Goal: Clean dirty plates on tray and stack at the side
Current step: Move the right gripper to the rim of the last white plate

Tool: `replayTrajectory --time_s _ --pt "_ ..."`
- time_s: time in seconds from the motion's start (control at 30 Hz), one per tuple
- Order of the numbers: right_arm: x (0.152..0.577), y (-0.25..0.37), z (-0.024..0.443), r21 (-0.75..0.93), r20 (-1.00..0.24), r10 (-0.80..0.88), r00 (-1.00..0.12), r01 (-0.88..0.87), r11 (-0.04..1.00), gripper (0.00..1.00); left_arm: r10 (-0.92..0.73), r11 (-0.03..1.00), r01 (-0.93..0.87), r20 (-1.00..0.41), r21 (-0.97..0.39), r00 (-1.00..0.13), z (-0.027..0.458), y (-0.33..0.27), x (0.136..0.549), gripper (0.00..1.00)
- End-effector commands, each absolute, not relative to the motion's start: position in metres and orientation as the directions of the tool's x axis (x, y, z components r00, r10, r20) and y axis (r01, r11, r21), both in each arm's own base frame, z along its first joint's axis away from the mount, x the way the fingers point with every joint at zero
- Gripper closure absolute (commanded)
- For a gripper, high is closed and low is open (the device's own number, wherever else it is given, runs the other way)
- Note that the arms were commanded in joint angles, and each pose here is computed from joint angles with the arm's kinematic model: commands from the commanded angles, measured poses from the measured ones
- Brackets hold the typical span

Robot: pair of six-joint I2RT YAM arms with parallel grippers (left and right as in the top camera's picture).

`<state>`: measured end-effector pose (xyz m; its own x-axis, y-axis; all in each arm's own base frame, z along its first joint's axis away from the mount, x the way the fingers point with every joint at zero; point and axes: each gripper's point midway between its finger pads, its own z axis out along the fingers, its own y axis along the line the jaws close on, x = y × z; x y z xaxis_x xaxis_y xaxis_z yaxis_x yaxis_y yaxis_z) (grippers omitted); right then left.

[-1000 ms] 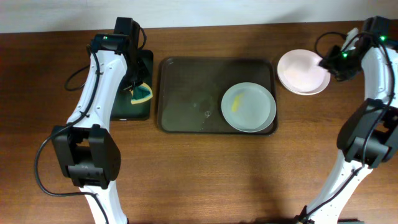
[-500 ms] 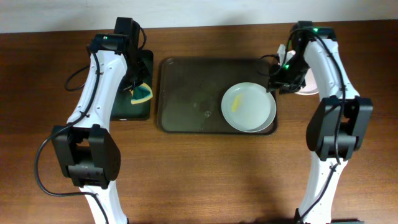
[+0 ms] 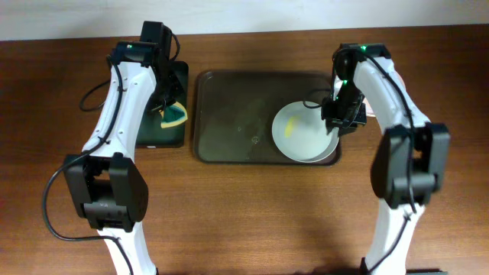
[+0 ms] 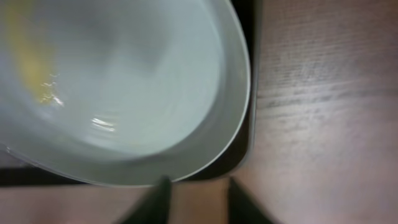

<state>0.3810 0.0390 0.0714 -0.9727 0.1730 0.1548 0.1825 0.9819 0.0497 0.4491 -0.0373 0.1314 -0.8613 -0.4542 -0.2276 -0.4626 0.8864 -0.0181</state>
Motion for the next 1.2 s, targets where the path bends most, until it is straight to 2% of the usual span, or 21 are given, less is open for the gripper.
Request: replayTrajectory --time_s 0.0,0.23,0.27,0.3,0.33,0.43,0.57,0.67,0.9,1.0,1.17 --pt "0.361 0.034 0.103 -0.004 -0.008 0.157 -0.988 0.157 0.988 0.02 -0.446 0.890 -0.454 -0.256 -0.031 -0.857 0.143 -0.036 0.452 1.00" --pt "0.349 0.055 0.055 0.130 -0.005 0.182 -0.983 0.180 0.975 0.02 -0.447 0.891 -0.453 -0.249 -0.036 -0.859 0.143 -0.037 0.451 1.00" --pt "0.352 0.055 0.055 0.129 -0.018 0.182 -0.983 0.178 0.975 0.18 -0.447 0.891 -0.452 -0.247 -0.039 -0.860 0.143 -0.038 0.451 1.00" --pt "0.355 0.055 0.055 0.133 -0.032 0.184 -0.982 0.178 0.975 0.48 -0.448 0.891 -0.451 -0.244 -0.045 -0.860 0.143 -0.039 0.451 1.00" --pt "0.358 0.055 0.055 0.136 -0.041 0.190 -0.981 0.183 0.974 0.52 -0.448 0.891 -0.451 -0.243 -0.045 -0.861 0.143 -0.039 0.451 1.00" --pt "0.362 0.043 0.053 0.080 -0.062 0.337 -0.940 0.332 0.940 0.48 -0.447 0.892 -0.451 -0.243 -0.045 -0.861 0.143 -0.039 0.451 1.00" --pt "0.359 0.026 0.042 0.011 -0.094 0.516 -0.851 0.517 0.856 0.50 -0.447 0.892 -0.451 -0.244 -0.045 -0.861 0.143 -0.039 0.451 1.00" --pt "0.359 0.025 0.030 0.012 -0.099 0.555 -0.826 0.557 0.830 0.53 -0.447 0.892 -0.451 -0.244 -0.045 -0.861 0.143 -0.039 0.451 1.00" --pt "0.360 0.030 0.019 0.023 -0.074 0.557 -0.827 0.557 0.830 0.54 -0.447 0.892 -0.451 -0.245 -0.046 -0.860 0.143 -0.039 0.452 1.00" --pt "0.363 0.034 0.019 0.047 -0.071 0.558 -0.827 0.556 0.830 0.65 -0.447 0.892 -0.450 -0.247 -0.047 -0.860 0.143 -0.039 0.452 1.00" --pt "0.356 0.034 0.012 0.039 -0.060 0.559 -0.827 0.557 0.829 0.66 -0.447 0.892 -0.450 -0.247 -0.047 -0.860 0.143 -0.039 0.452 1.00"
